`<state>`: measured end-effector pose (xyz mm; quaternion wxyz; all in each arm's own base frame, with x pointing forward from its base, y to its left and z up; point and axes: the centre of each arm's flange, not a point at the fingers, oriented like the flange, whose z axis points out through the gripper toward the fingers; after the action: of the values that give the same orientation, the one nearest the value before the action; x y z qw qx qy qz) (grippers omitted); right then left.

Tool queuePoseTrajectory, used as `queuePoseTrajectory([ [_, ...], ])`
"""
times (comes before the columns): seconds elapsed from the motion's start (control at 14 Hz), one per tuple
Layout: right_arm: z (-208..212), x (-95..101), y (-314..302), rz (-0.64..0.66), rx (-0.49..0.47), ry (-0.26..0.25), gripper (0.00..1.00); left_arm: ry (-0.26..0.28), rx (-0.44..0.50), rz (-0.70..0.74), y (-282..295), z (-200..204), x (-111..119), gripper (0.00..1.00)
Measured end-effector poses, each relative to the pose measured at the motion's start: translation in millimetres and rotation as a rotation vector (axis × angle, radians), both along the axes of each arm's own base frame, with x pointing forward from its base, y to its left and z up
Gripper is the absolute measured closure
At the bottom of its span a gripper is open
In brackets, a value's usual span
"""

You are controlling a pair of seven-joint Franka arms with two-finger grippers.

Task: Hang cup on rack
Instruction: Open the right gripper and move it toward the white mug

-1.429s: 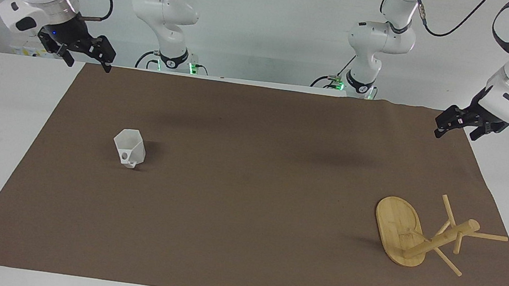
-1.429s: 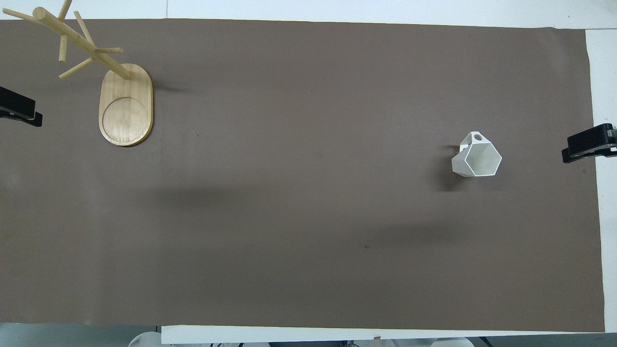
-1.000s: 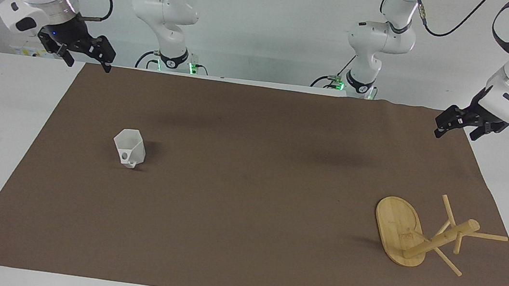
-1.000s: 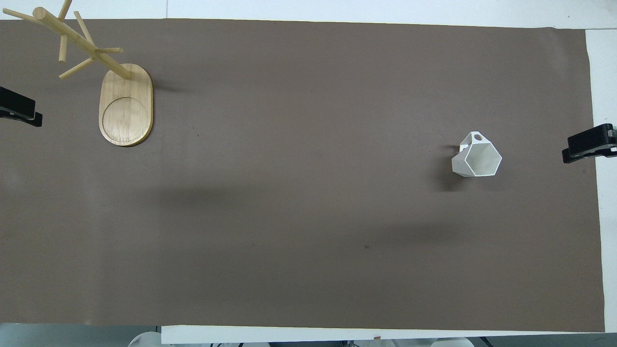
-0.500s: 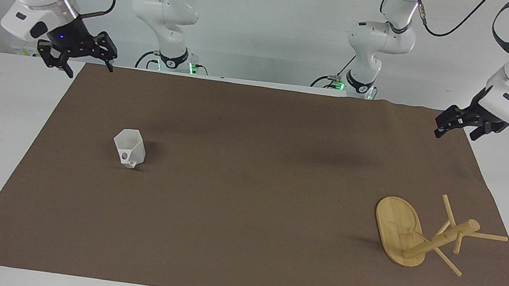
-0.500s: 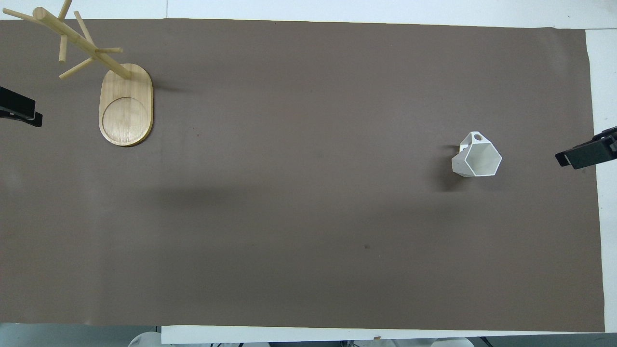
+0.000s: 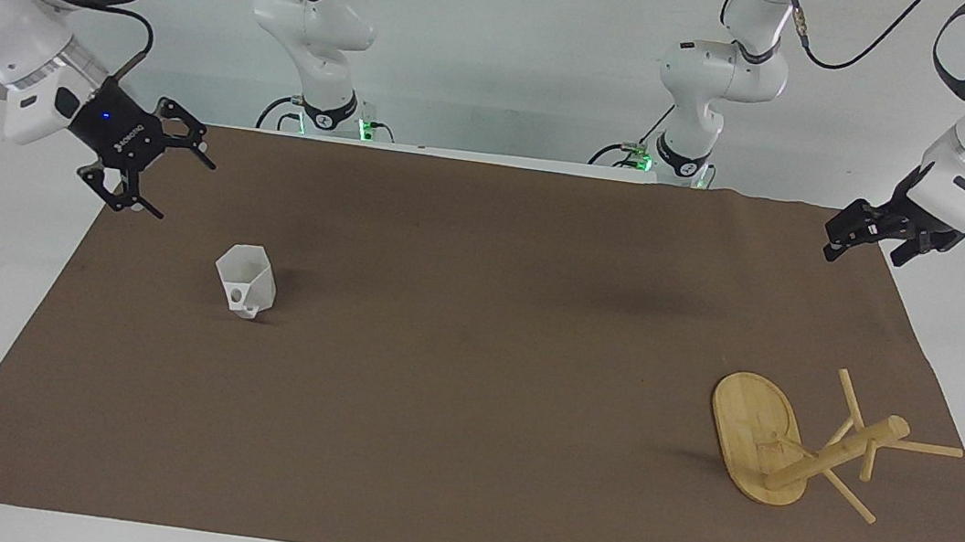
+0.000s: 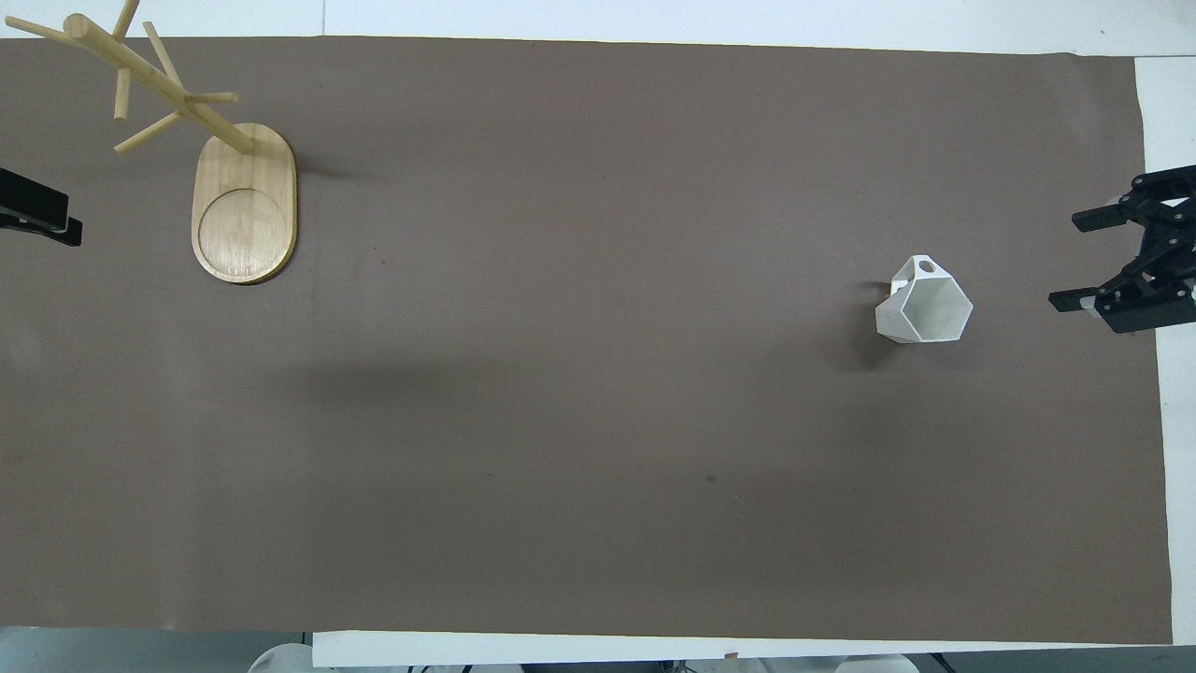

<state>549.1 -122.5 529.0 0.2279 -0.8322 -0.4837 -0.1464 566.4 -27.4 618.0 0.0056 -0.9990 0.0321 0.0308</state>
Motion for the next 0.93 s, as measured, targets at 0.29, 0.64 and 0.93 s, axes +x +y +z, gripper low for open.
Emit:
queuePoseTrajectory([
  [0.29, -83, -5.7, -80, 0.096, 0.275, -0.165, 0.0, 0.0, 0.0, 0.0, 0, 0, 0, 0.0],
  [0.64, -221, -11.9, -131, 0.11, 0.603, -0.264, 0.0, 0.0, 0.0, 0.0, 0, 0, 0, 0.0],
  [0.93, -253, -1.4, -109, 0.203, 0.681, -0.299, 0.0, 0.0, 0.0, 0.0, 0, 0, 0, 0.0],
])
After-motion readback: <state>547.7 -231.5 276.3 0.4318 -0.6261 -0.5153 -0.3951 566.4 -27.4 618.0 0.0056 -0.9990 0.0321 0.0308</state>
